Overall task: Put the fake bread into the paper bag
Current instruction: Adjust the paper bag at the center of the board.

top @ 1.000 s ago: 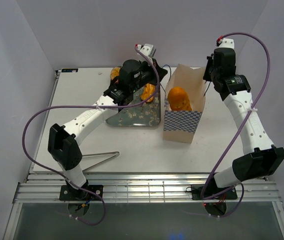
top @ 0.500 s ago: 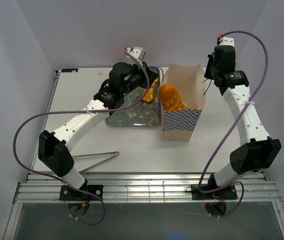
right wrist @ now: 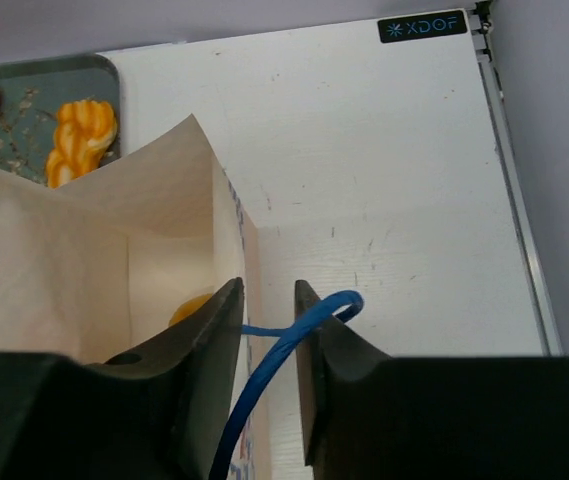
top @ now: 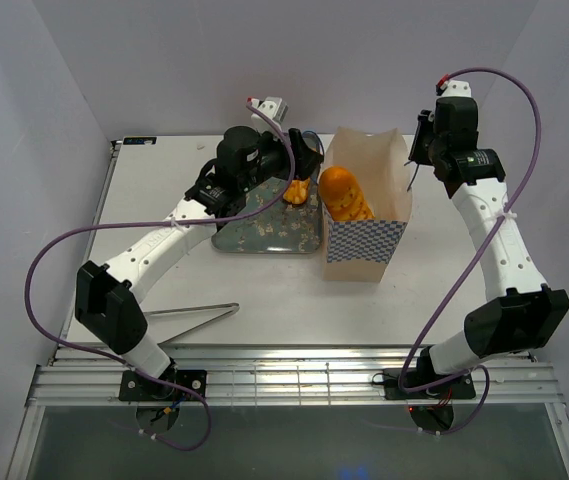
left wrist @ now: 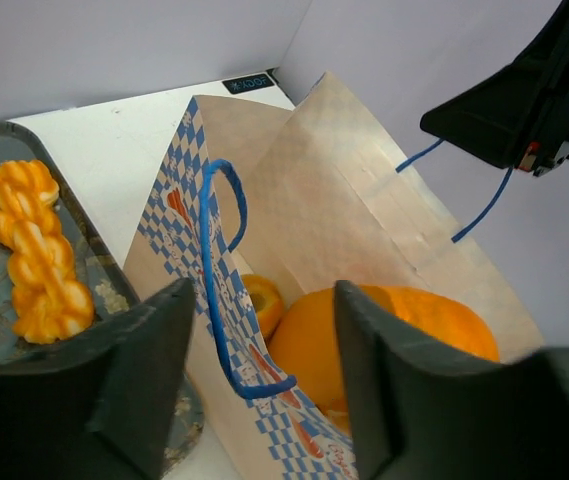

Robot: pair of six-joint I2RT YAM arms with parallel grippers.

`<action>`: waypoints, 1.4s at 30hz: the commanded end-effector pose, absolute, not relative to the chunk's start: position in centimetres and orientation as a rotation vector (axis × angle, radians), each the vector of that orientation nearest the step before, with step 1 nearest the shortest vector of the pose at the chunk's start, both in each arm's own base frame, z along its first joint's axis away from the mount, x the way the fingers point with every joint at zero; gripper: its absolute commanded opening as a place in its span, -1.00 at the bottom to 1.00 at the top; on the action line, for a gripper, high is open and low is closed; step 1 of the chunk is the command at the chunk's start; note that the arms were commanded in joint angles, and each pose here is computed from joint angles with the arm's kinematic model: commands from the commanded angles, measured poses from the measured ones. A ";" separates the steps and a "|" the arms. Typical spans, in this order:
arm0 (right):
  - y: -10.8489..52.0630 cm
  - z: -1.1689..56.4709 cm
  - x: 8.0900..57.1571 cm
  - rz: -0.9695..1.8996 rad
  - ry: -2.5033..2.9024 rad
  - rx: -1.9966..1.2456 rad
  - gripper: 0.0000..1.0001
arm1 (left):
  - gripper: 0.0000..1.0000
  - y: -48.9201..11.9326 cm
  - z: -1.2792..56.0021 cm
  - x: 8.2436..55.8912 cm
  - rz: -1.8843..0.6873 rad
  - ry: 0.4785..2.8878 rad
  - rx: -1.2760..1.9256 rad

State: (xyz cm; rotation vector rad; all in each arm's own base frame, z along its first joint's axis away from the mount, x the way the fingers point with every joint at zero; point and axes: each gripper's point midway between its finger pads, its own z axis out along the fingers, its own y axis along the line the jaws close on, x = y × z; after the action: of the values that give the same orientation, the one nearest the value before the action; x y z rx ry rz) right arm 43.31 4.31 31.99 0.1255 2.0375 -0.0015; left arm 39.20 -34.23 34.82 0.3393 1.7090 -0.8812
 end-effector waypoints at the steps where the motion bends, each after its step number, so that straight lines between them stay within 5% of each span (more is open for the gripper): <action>1: 5.4 34.7 42.5 0.086 1.965 0.072 -0.25 | 0.46 -32.8 39.0 37.0 -0.921 1.634 0.323; 5: 6.1 35.9 41.7 0.139 1.947 0.044 0.00 | 0.95 -30.6 40.8 36.7 -0.868 1.637 0.233; 14: 6.7 35.8 41.2 0.168 1.961 0.014 0.54 | 0.96 -19.3 41.9 33.1 -0.611 1.730 -0.270; 29: 8.8 34.7 39.9 0.312 1.960 -0.031 0.53 | 0.96 -10.2 22.8 20.8 -0.460 2.118 -0.860; 42: 8.9 35.5 38.6 0.342 1.928 -0.025 0.53 | 0.96 -8.6 12.8 19.4 -0.120 2.250 -1.214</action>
State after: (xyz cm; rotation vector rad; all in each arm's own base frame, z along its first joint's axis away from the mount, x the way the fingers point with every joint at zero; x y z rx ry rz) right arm 38.73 8.85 33.60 -0.0239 1.9975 0.3233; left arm 19.83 -9.17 15.07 -1.0560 2.2417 -0.2242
